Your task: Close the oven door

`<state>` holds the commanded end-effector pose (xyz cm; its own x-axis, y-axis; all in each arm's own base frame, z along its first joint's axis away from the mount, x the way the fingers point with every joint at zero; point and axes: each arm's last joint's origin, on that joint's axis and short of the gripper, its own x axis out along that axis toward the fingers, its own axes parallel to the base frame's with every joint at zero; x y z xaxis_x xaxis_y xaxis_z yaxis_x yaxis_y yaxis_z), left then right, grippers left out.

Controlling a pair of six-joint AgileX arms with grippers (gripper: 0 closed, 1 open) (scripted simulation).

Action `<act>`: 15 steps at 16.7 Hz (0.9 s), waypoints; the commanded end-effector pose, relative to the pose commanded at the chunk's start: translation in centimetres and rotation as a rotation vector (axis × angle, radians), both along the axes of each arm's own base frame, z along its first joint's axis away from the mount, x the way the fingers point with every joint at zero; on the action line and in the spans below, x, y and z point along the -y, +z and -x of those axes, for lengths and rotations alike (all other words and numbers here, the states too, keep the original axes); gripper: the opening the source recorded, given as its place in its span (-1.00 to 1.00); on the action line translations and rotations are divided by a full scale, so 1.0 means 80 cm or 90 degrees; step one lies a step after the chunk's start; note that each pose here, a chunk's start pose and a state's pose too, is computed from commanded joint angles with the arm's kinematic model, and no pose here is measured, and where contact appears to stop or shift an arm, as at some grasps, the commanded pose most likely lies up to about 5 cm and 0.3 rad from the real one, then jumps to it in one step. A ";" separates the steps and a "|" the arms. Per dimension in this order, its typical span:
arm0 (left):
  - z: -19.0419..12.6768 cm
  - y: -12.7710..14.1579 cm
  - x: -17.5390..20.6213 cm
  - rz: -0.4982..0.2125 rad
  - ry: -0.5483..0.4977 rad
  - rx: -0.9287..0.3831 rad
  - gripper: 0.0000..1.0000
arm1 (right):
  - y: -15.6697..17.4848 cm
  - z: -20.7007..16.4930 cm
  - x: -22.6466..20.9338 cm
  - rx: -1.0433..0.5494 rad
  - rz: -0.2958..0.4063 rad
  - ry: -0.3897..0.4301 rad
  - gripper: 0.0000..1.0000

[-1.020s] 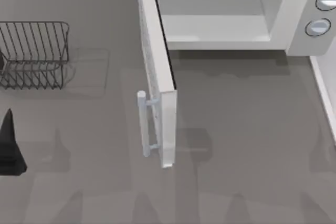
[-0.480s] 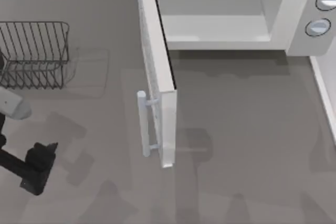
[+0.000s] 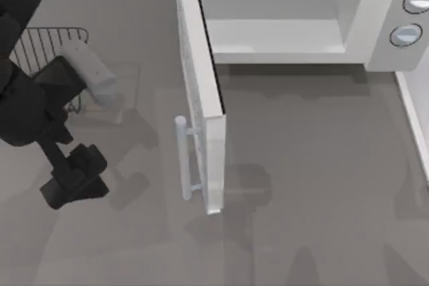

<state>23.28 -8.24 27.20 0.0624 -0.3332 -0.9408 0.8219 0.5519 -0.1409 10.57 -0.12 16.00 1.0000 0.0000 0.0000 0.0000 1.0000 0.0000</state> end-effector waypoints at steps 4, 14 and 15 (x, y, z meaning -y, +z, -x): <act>-0.057 0.043 0.036 0.020 -0.117 -0.025 1.00 | 0.000 0.000 0.000 0.000 0.000 0.000 1.00; -0.104 0.131 0.071 0.094 -0.263 0.134 1.00 | 0.000 0.000 0.000 0.000 0.000 0.000 1.00; -0.104 0.131 0.071 0.094 -0.263 0.134 1.00 | 0.000 0.000 0.000 0.000 0.000 0.000 1.00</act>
